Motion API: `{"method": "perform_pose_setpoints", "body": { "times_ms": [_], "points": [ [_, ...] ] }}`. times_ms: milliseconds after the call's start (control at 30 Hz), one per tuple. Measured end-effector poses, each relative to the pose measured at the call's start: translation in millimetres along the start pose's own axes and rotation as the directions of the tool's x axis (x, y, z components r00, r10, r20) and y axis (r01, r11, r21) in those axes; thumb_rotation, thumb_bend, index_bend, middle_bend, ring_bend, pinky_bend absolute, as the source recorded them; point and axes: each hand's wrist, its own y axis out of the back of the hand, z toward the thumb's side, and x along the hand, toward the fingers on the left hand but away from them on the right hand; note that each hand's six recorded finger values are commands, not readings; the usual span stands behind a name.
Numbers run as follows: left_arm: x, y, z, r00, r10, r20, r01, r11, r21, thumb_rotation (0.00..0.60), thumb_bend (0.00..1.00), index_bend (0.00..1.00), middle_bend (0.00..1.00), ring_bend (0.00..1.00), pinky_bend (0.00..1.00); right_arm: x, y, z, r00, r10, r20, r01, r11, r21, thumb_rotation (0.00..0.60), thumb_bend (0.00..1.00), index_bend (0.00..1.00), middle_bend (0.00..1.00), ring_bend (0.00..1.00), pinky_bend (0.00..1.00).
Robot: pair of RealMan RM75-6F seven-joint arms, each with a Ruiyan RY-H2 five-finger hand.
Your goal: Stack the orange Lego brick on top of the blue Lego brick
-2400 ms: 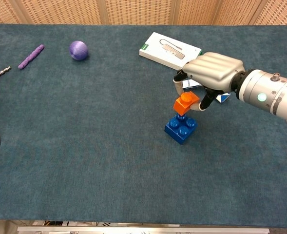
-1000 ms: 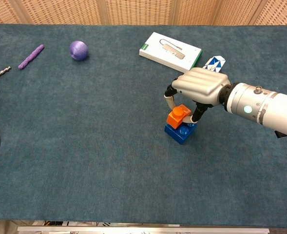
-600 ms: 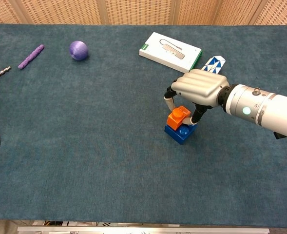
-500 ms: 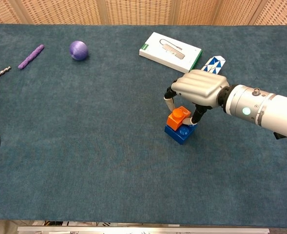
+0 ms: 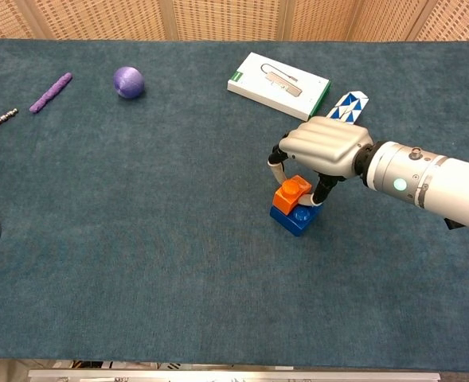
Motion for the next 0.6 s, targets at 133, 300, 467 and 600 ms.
{"method": "perform_pose_setpoints", "body": {
  "times_ms": [133,300,467,600],
  "points": [
    [-0.5,-0.2,-0.8,1.0,0.0,-0.001,0.0,1.0,-0.001,0.6,0.17,0.06,0.1,0.04,0.06,-0.6,0.2,1.2,1.0,0.001,-0.002,-0.001,1.0,0.009,0.6,0.23,0.62,0.41,0.28,0.35],
    [-1.0,0.0,-1.7,1.0,0.001,-0.003,-0.001,1.0,-0.001,0.6,0.17,0.06,0.09,0.04,0.06,-0.9,-2.0,1.4,1.0,0.009,0.001,-0.009,1.0,0.013,0.6,0.23,0.62,0.41,0.28,0.35],
    [-1.3,0.1,-2.2,1.0,0.002,-0.005,-0.002,1.0,-0.001,0.6,0.17,0.06,0.09,0.04,0.06,-1.4,-3.3,0.7,1.0,0.012,0.005,-0.012,1.0,0.015,0.6,0.23,0.62,0.41,0.28,0.35],
    [-1.3,-0.1,-2.3,1.0,0.002,-0.004,-0.002,1.0,0.0,0.6,0.17,0.06,0.09,0.04,0.06,-1.9,-4.6,-0.2,1.0,0.016,0.009,-0.016,1.0,0.017,0.6,0.23,0.62,0.41,0.28,0.35]
  ]
}}
